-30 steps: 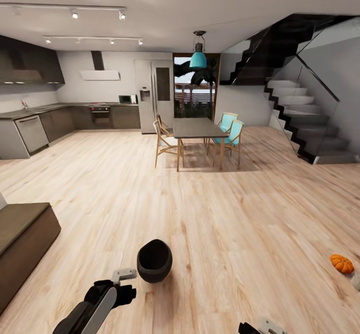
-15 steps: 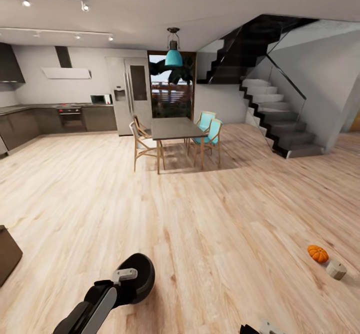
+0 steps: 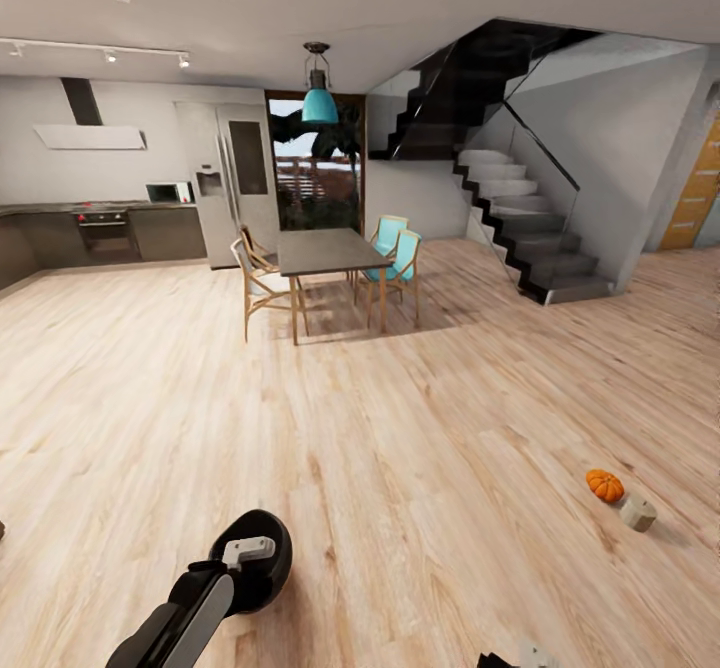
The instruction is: Place each of the two pumpkins and all three candles from the living room inside a cabinet in the living room (use any cabinet), then make sure every cabinet is closed, and position the cauldron so it is next to a table in the living room.
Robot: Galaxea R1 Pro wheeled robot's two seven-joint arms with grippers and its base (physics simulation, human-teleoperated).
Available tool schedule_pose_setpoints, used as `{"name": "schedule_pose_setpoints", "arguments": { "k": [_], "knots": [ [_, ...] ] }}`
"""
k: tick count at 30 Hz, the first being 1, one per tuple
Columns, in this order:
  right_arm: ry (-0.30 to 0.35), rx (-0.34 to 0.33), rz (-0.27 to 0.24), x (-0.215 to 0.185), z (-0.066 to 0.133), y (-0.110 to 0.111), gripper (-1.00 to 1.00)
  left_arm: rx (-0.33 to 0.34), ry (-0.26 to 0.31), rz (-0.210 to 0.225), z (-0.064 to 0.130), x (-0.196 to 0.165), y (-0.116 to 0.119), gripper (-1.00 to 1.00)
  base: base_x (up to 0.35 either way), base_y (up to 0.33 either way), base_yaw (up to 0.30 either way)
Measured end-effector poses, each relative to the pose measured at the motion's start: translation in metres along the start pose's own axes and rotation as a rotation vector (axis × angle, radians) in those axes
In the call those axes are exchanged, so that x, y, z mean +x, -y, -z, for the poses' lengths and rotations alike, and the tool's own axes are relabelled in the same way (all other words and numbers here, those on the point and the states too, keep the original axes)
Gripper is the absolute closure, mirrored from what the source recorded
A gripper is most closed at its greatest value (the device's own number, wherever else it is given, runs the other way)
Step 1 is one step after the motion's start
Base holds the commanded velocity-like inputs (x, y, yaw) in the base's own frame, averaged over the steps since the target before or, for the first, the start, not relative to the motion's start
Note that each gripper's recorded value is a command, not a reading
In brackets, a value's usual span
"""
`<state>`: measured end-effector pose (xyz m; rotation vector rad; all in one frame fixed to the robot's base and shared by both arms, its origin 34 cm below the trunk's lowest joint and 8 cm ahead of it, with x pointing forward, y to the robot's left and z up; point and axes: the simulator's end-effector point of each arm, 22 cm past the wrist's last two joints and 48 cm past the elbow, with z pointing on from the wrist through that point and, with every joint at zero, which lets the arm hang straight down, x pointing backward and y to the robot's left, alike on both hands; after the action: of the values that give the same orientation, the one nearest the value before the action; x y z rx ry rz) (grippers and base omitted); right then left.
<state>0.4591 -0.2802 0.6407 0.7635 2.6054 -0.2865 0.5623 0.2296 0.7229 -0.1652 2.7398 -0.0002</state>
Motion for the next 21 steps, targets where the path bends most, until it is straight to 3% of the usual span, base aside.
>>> {"name": "schedule_pose_setpoints", "arguments": {
  "k": [1,6,10,21],
  "knots": [
    [-0.001,-0.041,0.000,0.000,0.000,-0.009,-1.00,-0.001,-0.001,0.000,0.000,0.000,-0.001,-1.00,0.285,0.000,-0.048],
    [-0.004,-0.097,-0.001,0.002,0.000,-0.021,-1.00,-0.002,-0.002,0.000,-0.001,0.001,-0.001,-1.00,0.317,-0.001,-0.015],
    [-0.005,-0.105,-0.002,0.002,0.000,-0.023,-1.00,-0.004,-0.002,0.000,-0.001,0.001,-0.002,-1.00,0.329,-0.054,-0.125],
    [-0.005,-0.106,-0.002,0.002,0.000,-0.023,-1.00,-0.005,-0.003,0.000,-0.002,0.001,-0.003,-1.00,0.322,-0.065,-0.269]
  ]
}}
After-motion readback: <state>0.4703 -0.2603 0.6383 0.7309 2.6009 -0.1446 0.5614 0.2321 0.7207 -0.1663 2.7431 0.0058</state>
